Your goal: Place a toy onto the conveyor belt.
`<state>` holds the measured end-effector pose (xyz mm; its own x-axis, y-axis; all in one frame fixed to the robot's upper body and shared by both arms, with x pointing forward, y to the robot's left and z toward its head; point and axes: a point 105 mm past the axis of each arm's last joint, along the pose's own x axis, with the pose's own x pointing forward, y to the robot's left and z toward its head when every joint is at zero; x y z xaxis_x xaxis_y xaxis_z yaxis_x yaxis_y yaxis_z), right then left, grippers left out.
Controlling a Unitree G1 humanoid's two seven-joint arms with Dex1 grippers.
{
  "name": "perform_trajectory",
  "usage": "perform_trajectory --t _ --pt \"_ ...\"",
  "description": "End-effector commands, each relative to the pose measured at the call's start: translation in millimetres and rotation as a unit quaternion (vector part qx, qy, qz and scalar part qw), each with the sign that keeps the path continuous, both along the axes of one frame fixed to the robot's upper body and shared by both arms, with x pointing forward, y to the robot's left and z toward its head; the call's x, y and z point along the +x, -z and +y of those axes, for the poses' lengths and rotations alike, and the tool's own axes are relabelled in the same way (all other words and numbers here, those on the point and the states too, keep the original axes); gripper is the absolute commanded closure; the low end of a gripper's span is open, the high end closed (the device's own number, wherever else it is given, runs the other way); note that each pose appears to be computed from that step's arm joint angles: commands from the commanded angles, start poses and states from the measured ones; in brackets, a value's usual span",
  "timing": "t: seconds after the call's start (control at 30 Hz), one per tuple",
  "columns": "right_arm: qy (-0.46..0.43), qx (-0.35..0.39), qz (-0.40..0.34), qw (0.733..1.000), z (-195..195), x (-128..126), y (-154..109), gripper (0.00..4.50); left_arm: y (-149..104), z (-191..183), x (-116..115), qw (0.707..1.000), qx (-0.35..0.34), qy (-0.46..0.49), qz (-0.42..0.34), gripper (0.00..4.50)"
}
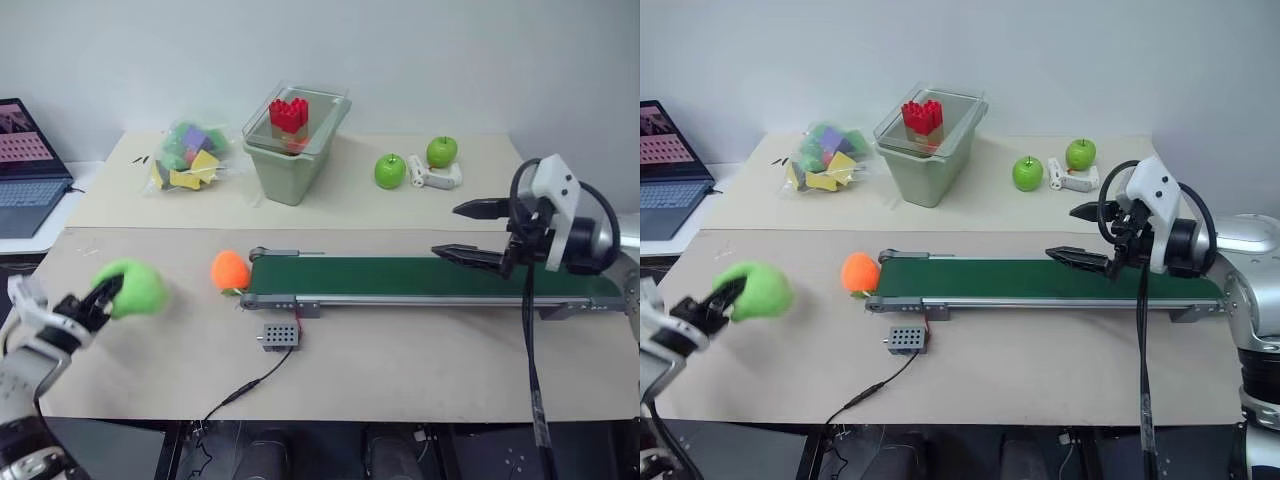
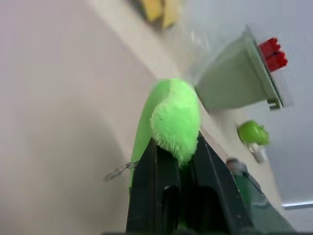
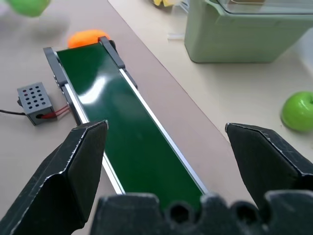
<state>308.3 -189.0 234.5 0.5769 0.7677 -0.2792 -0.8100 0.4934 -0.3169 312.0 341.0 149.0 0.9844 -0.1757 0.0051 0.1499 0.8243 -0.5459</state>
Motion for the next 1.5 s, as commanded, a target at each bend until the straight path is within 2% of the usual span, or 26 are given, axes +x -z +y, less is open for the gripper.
perform_trajectory --t 0.03,0.13,0.2,0.3,0.4,0.47,0.53,0.6,0.63,0.67,0.77,0.93,1.03,1.17,1.5 --pt "-0.008 0.001 -0.033 0.999 3 -1 -13 0.00 -41 -48 18 0.984 0.145 0.076 -0.067 4.49" --pt "-0.005 0.007 -0.034 0.999 4 0 -11 0.00 -38 -85 31 0.947 0.292 0.116 -0.070 4.49" --pt "-0.004 0.011 -0.033 0.999 5 -2 -9 0.00 -48 -103 37 0.928 0.336 0.123 -0.101 4.49" --pt "0.001 0.012 -0.031 0.999 6 -4 -6 0.00 -77 -120 43 0.904 0.380 0.113 -0.160 4.49" --pt "0.006 0.014 -0.030 0.999 4 -6 -4 0.00 -91 -142 43 0.823 0.516 0.119 -0.208 4.49" --pt "0.008 0.014 -0.030 0.999 4 -7 -4 0.00 -96 -150 44 0.780 0.570 0.112 -0.232 4.49" --pt "0.011 0.014 -0.031 0.999 4 -6 -4 0.00 -98 -165 41 0.706 0.641 0.116 -0.279 4.49" --pt "0.012 0.015 -0.032 0.999 4 -6 -4 0.00 -93 -185 34 0.627 0.694 0.136 -0.326 4.49" --pt "0.013 0.016 -0.033 0.999 4 -6 -4 0.00 -90 -193 30 0.598 0.707 0.144 -0.348 4.49" --pt "0.014 0.017 -0.034 0.999 4 -6 -4 0.00 -79 -200 25 0.550 0.731 0.161 -0.369 4.49" --pt "0.016 0.019 -0.033 0.999 4 -7 -2 0.00 -51 -208 17 0.484 0.755 0.196 -0.396 4.49" --pt "0.019 0.022 -0.034 0.999 4 -8 -1 0.00 -35 -216 14 0.437 0.759 0.216 -0.432 4.49" --pt "0.025 0.023 -0.035 0.999 1 -10 -2 0.00 -22 -215 23 0.440 0.761 0.216 -0.426 4.49" --pt "0.028 0.022 -0.037 0.999 1 -10 -2 0.00 0 -222 23 0.419 0.754 0.254 -0.438 4.49" --pt "0.042 0.005 -0.032 0.999 -11 -20 -3 0.00 12 -236 20 0.398 0.733 0.291 -0.468 4.49"
